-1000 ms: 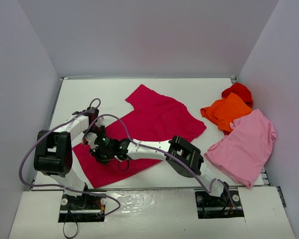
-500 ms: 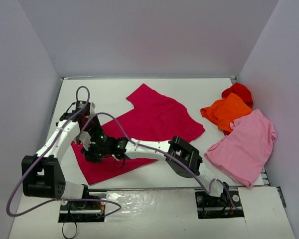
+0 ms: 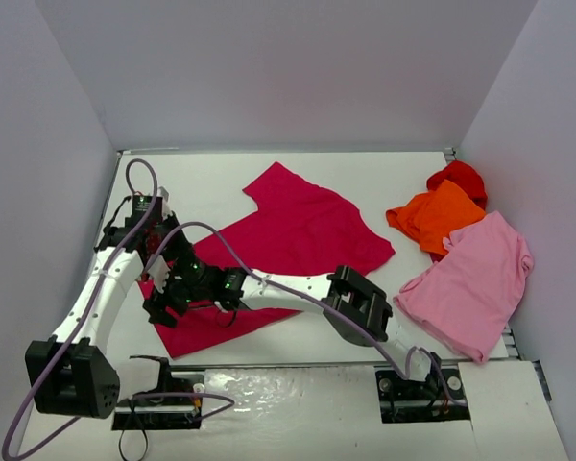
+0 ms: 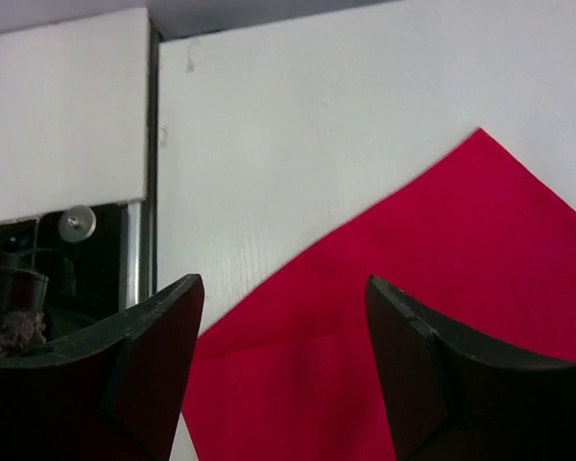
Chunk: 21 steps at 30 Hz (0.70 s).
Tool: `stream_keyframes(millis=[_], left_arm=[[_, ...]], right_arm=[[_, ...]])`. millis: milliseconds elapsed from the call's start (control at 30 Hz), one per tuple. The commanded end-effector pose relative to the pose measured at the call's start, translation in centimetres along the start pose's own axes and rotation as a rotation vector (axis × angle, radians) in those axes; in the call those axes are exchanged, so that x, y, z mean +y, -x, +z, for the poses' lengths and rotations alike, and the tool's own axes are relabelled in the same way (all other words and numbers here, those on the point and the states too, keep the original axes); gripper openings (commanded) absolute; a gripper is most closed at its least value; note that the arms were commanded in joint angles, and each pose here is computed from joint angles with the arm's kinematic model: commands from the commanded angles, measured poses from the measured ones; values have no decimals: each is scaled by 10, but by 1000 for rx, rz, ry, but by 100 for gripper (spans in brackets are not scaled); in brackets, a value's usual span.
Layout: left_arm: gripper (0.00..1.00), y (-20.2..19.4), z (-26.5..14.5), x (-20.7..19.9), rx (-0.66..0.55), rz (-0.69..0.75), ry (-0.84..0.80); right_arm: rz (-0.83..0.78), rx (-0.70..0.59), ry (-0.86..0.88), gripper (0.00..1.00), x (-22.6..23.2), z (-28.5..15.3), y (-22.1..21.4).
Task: Fold and stack the t-shirts
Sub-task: Fold the flattened tshirt in 1/3 of the way
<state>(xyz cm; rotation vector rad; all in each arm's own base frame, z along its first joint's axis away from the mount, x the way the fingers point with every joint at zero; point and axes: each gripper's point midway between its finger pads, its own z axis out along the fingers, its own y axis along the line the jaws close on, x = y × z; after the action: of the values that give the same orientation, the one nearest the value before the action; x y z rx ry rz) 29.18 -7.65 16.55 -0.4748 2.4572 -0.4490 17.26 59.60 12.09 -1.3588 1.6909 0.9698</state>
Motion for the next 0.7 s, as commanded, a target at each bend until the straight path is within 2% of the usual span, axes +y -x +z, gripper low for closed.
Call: stream_keyframes(millis=[0,100,200,300,367,533,667], left_arm=[[0,-3,-57,-10,-50,19,-51],[0,-1,-59,-16,-46,22,-83],[0,0,-52,-33,-4,-4,-166],[0,-8,-44,-49,63,-39,-261],[0,-9,-40,-54,77,-62,-294],[0,-9,-42,-55,71,-73,-299],[0,6,-55,-43,-56,-70,-228]], right_arm=[[567,132,-897,57,-229,-162,-90],[692,168,-983,56,-250,-216,-129],[750,249,-1034,54,-250,-249,-158],[764,312,-1118,46,-260,-272,-173],[757,307,-1167,43,-268,-285,-172],[771,328,-1110,44,-270,-282,-172],[771,337,-1020,48,-257,-262,-168]])
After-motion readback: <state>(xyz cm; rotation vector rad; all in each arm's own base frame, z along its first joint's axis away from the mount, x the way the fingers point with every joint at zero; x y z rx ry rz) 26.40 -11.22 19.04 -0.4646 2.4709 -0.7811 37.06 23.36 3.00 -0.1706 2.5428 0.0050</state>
